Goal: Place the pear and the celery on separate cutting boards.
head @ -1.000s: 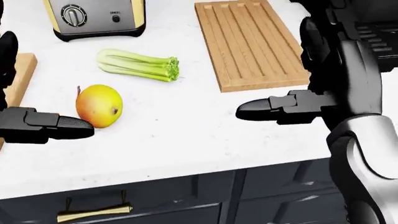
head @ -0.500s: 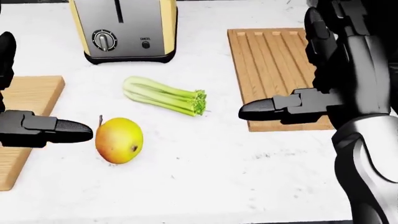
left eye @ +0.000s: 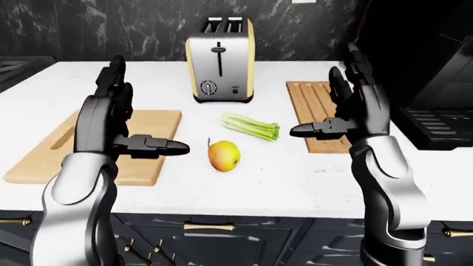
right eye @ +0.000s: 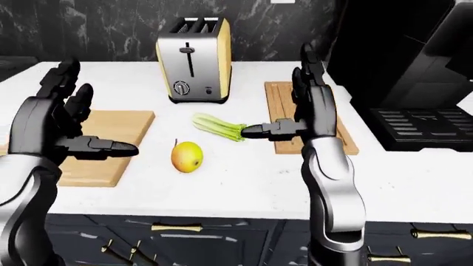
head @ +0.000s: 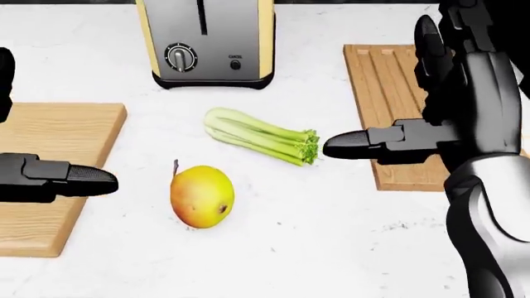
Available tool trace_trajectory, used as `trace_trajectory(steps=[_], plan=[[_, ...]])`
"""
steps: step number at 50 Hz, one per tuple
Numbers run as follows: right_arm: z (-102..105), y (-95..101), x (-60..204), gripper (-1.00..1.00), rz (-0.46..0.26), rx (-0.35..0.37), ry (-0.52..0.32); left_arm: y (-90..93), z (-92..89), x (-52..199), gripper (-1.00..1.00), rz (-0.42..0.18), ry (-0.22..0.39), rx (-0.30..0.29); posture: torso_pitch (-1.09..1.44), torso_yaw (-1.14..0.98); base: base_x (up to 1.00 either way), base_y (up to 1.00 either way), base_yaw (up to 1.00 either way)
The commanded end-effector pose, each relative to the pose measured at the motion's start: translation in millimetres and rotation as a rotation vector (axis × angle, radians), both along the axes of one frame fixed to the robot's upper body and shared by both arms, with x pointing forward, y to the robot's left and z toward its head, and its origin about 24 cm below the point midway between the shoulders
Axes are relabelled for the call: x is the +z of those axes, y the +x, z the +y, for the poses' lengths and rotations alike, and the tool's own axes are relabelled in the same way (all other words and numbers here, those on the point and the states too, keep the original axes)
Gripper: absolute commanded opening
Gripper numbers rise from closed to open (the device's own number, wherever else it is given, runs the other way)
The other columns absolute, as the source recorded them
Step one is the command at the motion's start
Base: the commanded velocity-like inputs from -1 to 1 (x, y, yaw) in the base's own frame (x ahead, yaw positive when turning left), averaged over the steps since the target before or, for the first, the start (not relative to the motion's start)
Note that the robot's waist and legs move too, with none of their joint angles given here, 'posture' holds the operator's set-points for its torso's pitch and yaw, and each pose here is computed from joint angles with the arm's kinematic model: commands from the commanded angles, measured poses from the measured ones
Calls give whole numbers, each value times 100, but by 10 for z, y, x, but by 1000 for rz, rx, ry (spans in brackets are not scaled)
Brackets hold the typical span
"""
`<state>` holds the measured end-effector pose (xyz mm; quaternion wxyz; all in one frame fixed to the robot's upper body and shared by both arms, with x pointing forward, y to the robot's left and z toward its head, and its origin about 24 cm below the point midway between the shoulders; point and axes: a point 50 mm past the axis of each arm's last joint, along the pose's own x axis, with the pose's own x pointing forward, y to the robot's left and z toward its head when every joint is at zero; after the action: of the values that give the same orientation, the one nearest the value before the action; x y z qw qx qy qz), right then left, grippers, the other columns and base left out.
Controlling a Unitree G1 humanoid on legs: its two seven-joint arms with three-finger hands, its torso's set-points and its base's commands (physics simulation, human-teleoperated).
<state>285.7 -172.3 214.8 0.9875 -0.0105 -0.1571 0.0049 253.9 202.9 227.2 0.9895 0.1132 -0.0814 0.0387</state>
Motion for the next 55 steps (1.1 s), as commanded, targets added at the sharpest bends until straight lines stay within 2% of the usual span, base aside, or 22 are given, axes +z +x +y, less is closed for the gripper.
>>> trace_trajectory(steps=[1, 11, 12, 20, 23, 24, 25, 32, 35, 37, 40, 45, 50, 52, 55], plan=[[62, -64, 239, 100, -129, 29, -15, -54, 28, 176, 100, -107, 24, 28, 0, 0, 14, 15, 0], [47, -54, 220, 100, -126, 23, -9, -9, 16, 207, 100, -104, 33, 25, 0, 0, 13, 12, 0], [42, -49, 207, 100, -108, 24, 21, -5, 19, 207, 100, -105, 32, 27, 0, 0, 0, 0, 0], [66, -67, 147, 100, -116, 32, -12, -48, 33, 175, 100, -102, 30, 30, 0, 0, 8, 0, 0], [76, -56, 143, 100, -104, 33, 5, -57, 36, 166, 100, -101, 30, 32, 0, 0, 34, 0, 0], [82, -56, 153, 100, -112, 34, -24, -60, 36, 157, 100, -99, 27, 32, 0, 0, 26, 0, 0], [76, -52, 144, 100, -97, 34, 9, -62, 35, 149, 100, -96, 32, 32, 0, 0, 26, 0, 0], [49, -35, 95, 100, -70, 10, -1, -47, 29, 135, 100, -92, 31, 35, 0, 0, 0, 0, 0], [73, -8, 10, 100, -42, 1, -65, -41, 31, 126, 100, -89, 31, 35, 0, 0, 0, 0, 0], [83, 25, 91, 100, -35, -6, -83, -42, 29, 126, 100, -90, 30, 34, 0, 0, 0, 0, 0], [122, 50, 124, 100, -23, -5, -163, -50, 29, 117, 100, -88, 31, 33, 0, 0, 0, 0, 0], [156, 77, 217, 100, 1, -3, -212, -80, 46, 112, 100, -84, 33, 38, 0, 0, 0, 0, 0], [194, 110, 194, 100, 13, 1, -259, -82, 53, 107, 100, -83, 31, 41, 0, 0, 0, 0, 0], [217, 149, 185, 100, 27, -2, -305, -63, 46, 110, 100, -82, 33, 40, 0, 0, 0, 0, 0], [248, 229, 225, 100, 47, -7, -327, -55, 45, 116, 100, -83, 33, 37, 0, 0, 0, 0, 0]])
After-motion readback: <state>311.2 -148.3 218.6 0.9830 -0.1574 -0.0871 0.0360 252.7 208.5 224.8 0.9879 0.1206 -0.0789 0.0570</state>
